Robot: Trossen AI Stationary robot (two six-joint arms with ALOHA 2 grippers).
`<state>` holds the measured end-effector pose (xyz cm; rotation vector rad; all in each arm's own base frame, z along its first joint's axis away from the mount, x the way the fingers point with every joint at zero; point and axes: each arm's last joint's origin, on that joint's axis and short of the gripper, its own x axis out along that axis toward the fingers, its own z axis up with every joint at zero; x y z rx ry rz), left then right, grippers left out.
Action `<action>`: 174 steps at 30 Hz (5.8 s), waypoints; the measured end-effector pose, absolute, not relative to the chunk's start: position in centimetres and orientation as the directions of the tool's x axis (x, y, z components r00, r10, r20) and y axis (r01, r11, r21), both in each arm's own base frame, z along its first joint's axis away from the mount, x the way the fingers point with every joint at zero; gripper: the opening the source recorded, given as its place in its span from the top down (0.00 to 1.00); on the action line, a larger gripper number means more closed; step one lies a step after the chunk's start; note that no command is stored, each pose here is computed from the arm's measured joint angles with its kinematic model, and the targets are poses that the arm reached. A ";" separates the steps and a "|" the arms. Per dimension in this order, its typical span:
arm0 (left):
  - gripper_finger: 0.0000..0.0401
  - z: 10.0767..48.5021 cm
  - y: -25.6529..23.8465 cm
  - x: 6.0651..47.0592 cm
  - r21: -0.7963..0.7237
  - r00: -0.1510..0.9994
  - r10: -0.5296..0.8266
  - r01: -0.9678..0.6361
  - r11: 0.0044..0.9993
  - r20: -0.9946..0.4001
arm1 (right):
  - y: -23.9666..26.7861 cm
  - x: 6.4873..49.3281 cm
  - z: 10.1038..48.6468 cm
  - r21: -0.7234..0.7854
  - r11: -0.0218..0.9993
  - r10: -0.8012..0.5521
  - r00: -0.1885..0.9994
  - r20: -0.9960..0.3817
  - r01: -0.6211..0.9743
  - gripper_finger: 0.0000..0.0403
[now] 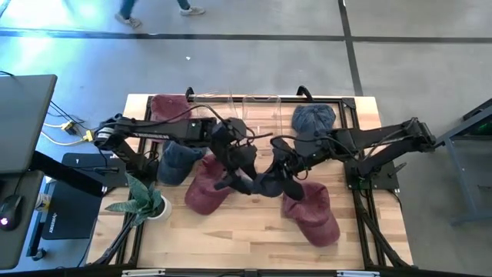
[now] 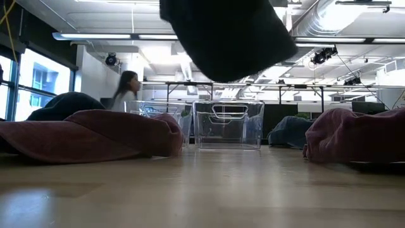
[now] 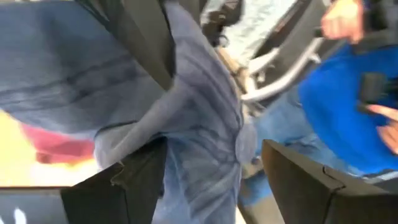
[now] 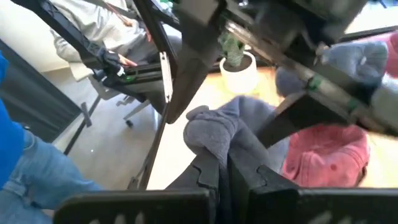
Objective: Pick & Place hat
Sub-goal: Put the bottom blue cap into the right bin
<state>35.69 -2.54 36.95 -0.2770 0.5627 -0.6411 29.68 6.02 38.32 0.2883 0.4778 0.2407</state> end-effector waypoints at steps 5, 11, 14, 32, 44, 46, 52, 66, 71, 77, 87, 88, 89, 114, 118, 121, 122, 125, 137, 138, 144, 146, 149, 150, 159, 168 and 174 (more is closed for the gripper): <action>0.42 36.7 -3.6 35.4 -0.342 0.679 -0.562 0.446 0.827 -0.473 | 5.1 29.5 38.6 0.347 0.925 0.298 0.863 -0.408 -0.156 1.00; 0.56 36.3 -5.0 35.2 -0.280 0.693 -0.491 0.404 0.871 -0.528 | 4.6 28.3 39.3 0.390 0.910 0.307 0.859 -0.409 -0.139 1.00; 0.64 36.3 -5.4 35.2 -0.268 0.700 -0.473 0.391 0.881 -0.535 | 4.6 27.7 39.6 0.402 0.904 0.317 0.857 -0.407 -0.144 1.00; 0.98 39.3 -5.5 33.3 -0.313 0.735 -0.536 0.438 0.843 -0.416 | 5.7 26.8 39.7 0.396 0.851 0.499 0.764 -0.408 -0.345 0.94; 1.00 39.2 -4.7 33.4 -0.343 0.764 -0.476 0.348 0.873 -0.435 | 4.1 29.5 37.9 0.412 0.791 0.603 0.691 -0.399 -0.453 0.40; 1.00 39.2 -4.1 33.4 -0.347 0.772 -0.457 0.324 0.880 -0.441 | 4.4 30.3 37.3 0.410 0.771 0.631 0.667 -0.395 -0.487 0.37; 1.00 39.0 -2.9 33.0 -0.375 0.760 -0.444 0.281 0.883 -0.475 | 4.7 30.7 37.1 0.504 0.680 0.724 0.594 -0.350 -0.532 0.41; 1.00 39.9 -3.2 32.4 -0.421 0.727 -0.549 0.382 0.822 -0.412 | 4.4 29.7 38.1 0.566 0.731 0.636 0.681 -0.363 -0.381 0.56; 1.00 40.0 -3.2 32.3 -0.417 0.731 -0.544 0.380 0.825 -0.411 | 4.9 30.1 37.4 0.494 0.785 0.588 0.703 -0.401 -0.375 0.46; 1.00 40.0 -3.1 32.4 -0.406 0.745 -0.526 0.367 0.837 -0.412 | 5.2 30.2 35.9 0.486 0.801 0.568 0.697 -0.437 -0.349 0.49; 1.00 40.0 -3.1 32.4 -0.408 0.741 -0.533 0.374 0.833 -0.407 | 5.3 30.0 36.0 0.522 0.758 0.627 0.659 -0.416 -0.391 0.97; 1.00 40.1 -3.2 32.4 -0.412 0.736 -0.544 0.384 0.826 -0.403 | 5.3 29.9 36.2 0.533 0.752 0.631 0.659 -0.410 -0.388 0.96; 1.00 40.1 -3.2 32.4 -0.419 0.728 -0.561 0.400 0.815 -0.394 | 5.3 29.7 36.5 0.540 0.748 0.632 0.662 -0.402 -0.386 0.95; 0.54 39.6 -4.2 35.5 -0.523 0.505 -0.848 0.684 0.508 -0.163 | 5.3 29.3 38.4 0.547 0.727 0.653 0.665 -0.363 -0.415 1.00; 0.65 39.7 -4.3 35.3 -0.536 0.446 -0.883 0.714 0.450 -0.146 | 5.4 28.9 38.7 0.560 0.707 0.674 0.652 -0.348 -0.432 1.00; 0.73 40.4 -4.3 34.7 -0.544 0.436 -0.891 0.721 0.430 -0.127 | 5.6 28.8 39.1 0.580 0.673 0.705 0.634 -0.318 -0.458 1.00; 0.74 40.6 -4.3 34.7 -0.544 0.435 -0.892 0.723 0.426 -0.121 | 5.7 28.8 39.2 0.584 0.662 0.715 0.628 -0.306 -0.469 1.00; 0.78 40.7 -4.3 34.6 -0.542 0.441 -0.890 0.722 0.429 -0.117 | 6.1 28.9 39.2 0.571 0.656 0.726 0.620 -0.297 -0.494 1.00; 0.75 41.0 -3.9 34.4 -0.544 0.439 -0.892 0.725 0.423 -0.108 | 6.0 29.0 39.2 0.540 0.680 0.707 0.639 -0.303 -0.496 1.00; 0.76 41.0 -3.7 34.4 -0.552 0.439 -0.892 0.720 0.421 -0.107 | 6.0 28.9 39.3 0.541 0.677 0.709 0.639 -0.298 -0.499 1.00; 0.86 42.5 -3.2 33.6 -0.518 0.472 -0.879 0.735 0.436 -0.070 | 5.9 28.1 40.6 0.511 0.664 0.719 0.654 -0.235 -0.545 1.00; 0.91 42.5 -3.1 33.7 -0.508 0.480 -0.875 0.739 0.442 -0.063 | 5.9 28.2 40.5 0.511 0.665 0.718 0.654 -0.238 -0.544 0.99; 0.98 42.5 -3.1 33.8 -0.502 0.497 -0.865 0.734 0.458 -0.062 | 5.9 28.2 40.5 0.501 0.670 0.716 0.656 -0.238 -0.548 0.99; 0.98 42.5 -3.1 33.8 -0.501 0.505 -0.861 0.730 0.465 -0.062 | 5.9 28.2 40.5 0.501 0.669 0.716 0.657 -0.237 -0.548 0.99; 0.99 42.4 -2.5 34.1 -0.501 0.598 -0.798 0.669 0.549 -0.076 | 5.9 28.3 40.6 0.544 0.656 0.717 0.658 -0.232 -0.523 0.77; 1.00 42.5 -1.4 34.2 -0.530 0.629 -0.774 0.632 0.565 -0.074 | 6.1 28.4 39.0 0.552 0.579 0.795 0.564 -0.221 -0.600 0.49; 1.00 43.2 -1.6 34.1 -0.552 0.570 -0.822 0.679 0.484 -0.020 | 6.2 27.8 39.5 0.626 0.489 0.850 0.494 -0.184 -0.608 0.48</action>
